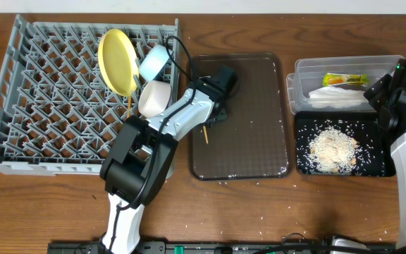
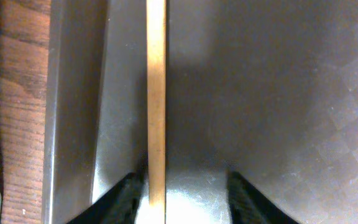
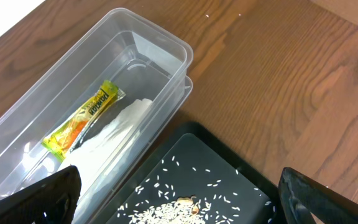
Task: Sort waste into correct bins and load items into the dishwasher
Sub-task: 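Grasp second wooden chopstick on tray with left gripper, then insert second chopstick into rack and release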
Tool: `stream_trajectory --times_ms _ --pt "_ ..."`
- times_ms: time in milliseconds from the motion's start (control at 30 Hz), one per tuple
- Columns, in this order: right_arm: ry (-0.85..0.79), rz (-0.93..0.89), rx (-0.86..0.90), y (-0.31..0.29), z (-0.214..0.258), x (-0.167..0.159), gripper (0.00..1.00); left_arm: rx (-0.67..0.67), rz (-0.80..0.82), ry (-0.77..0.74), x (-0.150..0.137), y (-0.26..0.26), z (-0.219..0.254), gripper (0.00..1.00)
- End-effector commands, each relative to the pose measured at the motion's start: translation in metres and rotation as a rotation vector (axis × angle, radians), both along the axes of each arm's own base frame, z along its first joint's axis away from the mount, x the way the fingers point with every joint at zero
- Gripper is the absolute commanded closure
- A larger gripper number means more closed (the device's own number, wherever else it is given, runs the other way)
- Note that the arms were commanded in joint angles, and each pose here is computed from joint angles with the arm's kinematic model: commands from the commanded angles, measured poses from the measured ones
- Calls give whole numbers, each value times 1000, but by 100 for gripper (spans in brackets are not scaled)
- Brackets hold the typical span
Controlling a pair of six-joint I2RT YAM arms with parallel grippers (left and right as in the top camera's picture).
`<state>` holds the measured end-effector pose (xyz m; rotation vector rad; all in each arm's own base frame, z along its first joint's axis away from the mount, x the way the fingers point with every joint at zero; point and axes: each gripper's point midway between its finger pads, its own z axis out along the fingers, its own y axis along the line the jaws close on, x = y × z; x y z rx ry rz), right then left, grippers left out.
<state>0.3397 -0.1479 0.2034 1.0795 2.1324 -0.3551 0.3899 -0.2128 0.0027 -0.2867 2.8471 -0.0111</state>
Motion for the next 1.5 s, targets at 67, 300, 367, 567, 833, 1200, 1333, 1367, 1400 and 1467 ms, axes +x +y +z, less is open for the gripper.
stream_trajectory --times_ms 67,300,367,567,833,1200,1333,1367,1400,1467 --pt "1 -21 -6 -3 0 -1 1 7 6 39 -4 0 -16 92" --pt "1 -21 -6 -3 0 -1 1 -18 -106 -15 3 -8 17 93" --pt "1 -21 -6 -3 0 -1 1 -37 -165 -71 7 -11 45 93" --pt "1 -21 -6 -3 0 -1 1 5 -382 -264 -17 23 178 93" --pt "1 -21 -6 -3 0 -1 1 330 -279 -32 -56 168 176 93" --pt "1 -21 -6 -3 0 -1 1 364 -240 178 -52 222 100 74" --pt "1 -21 -6 -3 0 -1 1 364 -242 188 -52 222 97 62" --pt "1 -21 -6 -3 0 -1 1 364 -243 192 -53 222 97 62" --pt "1 -21 -6 -3 0 -1 1 362 -232 198 -56 223 101 62" --pt "1 -21 -6 -3 0 -1 1 337 -182 169 -60 221 119 60"
